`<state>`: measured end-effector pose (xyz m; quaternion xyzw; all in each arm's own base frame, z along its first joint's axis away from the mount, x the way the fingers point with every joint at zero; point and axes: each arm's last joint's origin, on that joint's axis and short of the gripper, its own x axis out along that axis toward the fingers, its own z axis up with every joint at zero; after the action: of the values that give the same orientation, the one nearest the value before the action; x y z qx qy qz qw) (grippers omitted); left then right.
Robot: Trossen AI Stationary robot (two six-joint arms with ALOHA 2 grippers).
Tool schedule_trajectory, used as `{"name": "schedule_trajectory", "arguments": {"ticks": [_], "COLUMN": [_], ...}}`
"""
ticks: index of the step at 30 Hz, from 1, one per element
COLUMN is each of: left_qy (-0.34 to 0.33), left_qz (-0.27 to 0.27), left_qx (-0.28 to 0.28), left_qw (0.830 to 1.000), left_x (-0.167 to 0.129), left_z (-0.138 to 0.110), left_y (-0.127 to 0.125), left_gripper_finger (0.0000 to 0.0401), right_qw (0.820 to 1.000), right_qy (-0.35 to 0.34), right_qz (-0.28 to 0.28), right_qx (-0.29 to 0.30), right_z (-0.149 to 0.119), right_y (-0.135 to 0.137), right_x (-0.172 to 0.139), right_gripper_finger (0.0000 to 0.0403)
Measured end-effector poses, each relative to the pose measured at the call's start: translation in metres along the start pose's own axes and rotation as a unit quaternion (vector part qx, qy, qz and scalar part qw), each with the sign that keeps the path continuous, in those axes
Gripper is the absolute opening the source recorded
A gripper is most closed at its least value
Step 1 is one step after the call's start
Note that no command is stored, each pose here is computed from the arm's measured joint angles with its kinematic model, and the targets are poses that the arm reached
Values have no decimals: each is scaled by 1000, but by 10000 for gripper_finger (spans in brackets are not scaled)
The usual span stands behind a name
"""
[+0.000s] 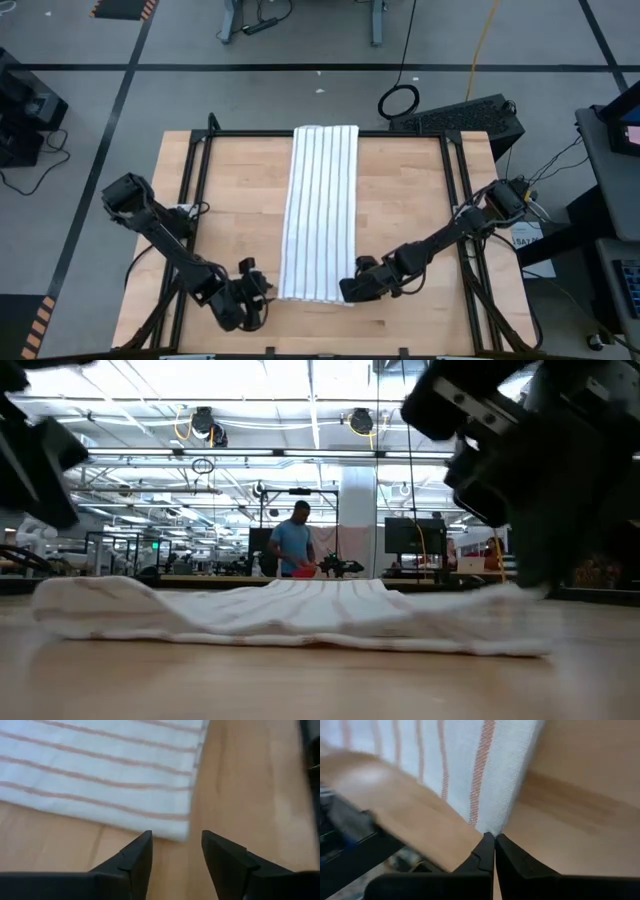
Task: Roll towel into tight, uniform cylinder
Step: Fold the white brown kitchen towel
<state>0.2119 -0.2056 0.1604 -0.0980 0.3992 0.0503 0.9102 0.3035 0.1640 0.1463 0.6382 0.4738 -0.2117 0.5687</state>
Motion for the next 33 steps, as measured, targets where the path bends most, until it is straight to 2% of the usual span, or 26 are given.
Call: {"name": "schedule_trajectory", "arguments": {"ticks": [7,15,26,29,33], "left_qy": [-13,-14,-12,-12,-14], "left_qz": [0,6,7,7,-1], "left_qx": [-18,-30,-41,-48,-89], "left_qw": [1000,999,999,999,996], "left_x": [20,24,24,24,21], "left_z": [2,6,7,7,9], "left_y": [-1,3,4,4,3], "left_gripper_finger": [180,180,180,180,180], "right_qw": [999,1000,1000,1000,1000], "right_qy": [-12,-2,-9,-8,11], "right_qz": [-34,-14,-18,-18,-22], "right_qx": [-6,-9,-4,-4,-13], "right_z": [3,0,-5,-5,-6], "right_y": [-7,-4,-8,-8,-8], "right_x": [4,7,11,11,11], "right_gripper_finger": [0,0,2,21,66]}}
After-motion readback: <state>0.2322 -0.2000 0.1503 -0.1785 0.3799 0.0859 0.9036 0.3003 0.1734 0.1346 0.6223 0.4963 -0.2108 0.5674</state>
